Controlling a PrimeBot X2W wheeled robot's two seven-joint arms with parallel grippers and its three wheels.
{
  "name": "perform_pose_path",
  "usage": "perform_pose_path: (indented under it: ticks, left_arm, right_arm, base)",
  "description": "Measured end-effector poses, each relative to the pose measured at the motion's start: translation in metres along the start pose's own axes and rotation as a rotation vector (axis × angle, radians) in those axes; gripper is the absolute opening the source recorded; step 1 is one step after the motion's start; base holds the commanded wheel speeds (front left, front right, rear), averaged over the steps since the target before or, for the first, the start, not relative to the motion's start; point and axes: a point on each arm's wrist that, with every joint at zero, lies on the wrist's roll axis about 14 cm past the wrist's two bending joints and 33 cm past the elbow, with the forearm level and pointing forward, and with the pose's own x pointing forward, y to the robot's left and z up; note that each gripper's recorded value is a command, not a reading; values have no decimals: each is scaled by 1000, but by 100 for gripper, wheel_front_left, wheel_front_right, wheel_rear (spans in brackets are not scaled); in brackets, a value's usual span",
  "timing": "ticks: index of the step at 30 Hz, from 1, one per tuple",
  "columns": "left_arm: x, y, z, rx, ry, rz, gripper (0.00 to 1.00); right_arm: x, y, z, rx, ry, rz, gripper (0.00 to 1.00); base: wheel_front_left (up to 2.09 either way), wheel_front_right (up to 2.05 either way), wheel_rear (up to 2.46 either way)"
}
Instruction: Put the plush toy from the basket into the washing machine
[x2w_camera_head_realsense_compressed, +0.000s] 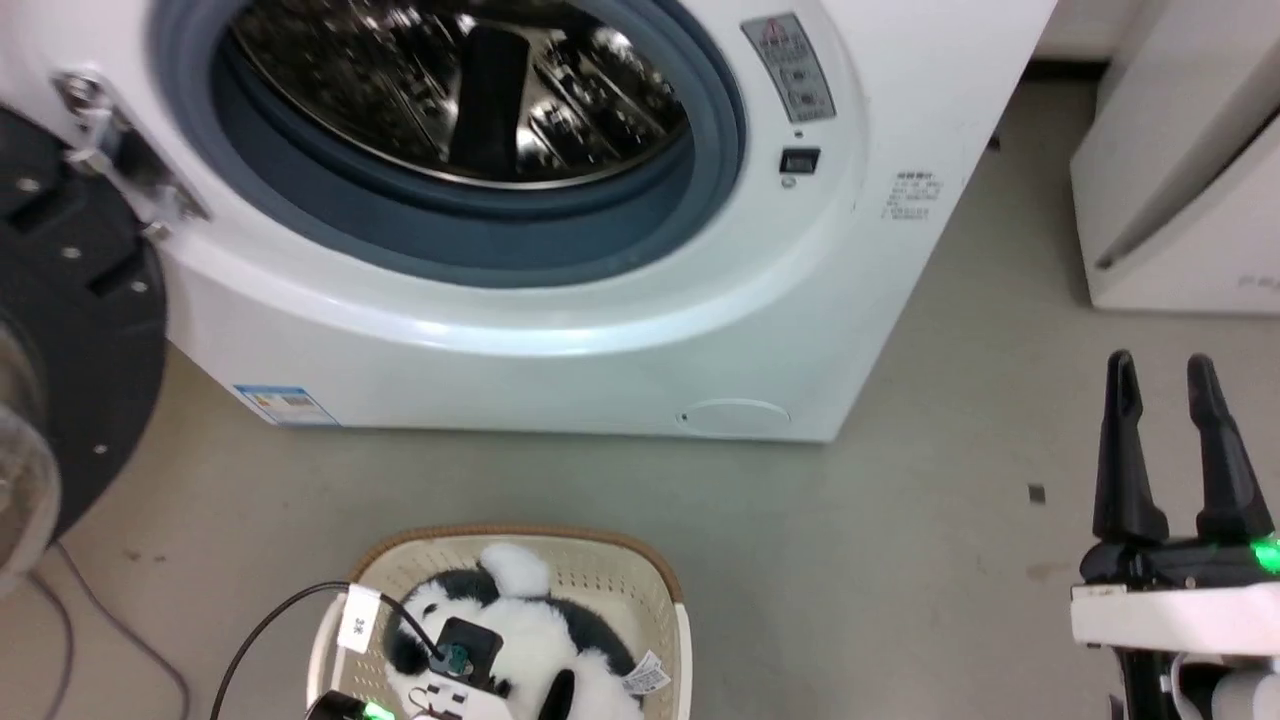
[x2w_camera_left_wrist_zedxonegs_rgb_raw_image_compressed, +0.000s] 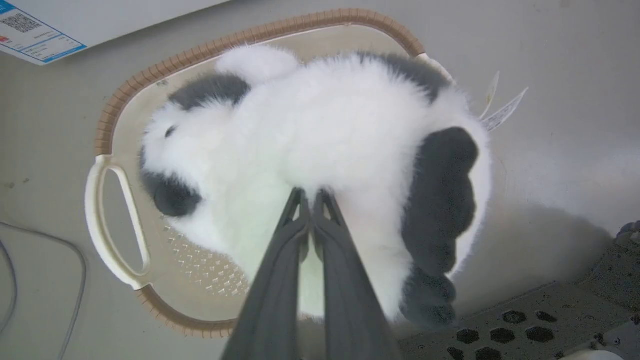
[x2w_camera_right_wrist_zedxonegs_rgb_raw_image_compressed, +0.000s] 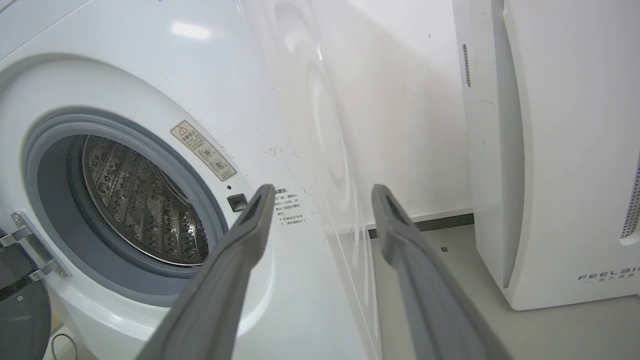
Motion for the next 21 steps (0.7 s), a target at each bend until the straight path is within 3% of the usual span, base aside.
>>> perform_pose_path:
  ticks: [21]
  left_arm:
    - [-52, 11, 90, -14, -434, 109, 0]
  right_arm:
    - [-25, 30, 27, 19, -42, 75, 100]
  base:
    - [0, 0, 0]
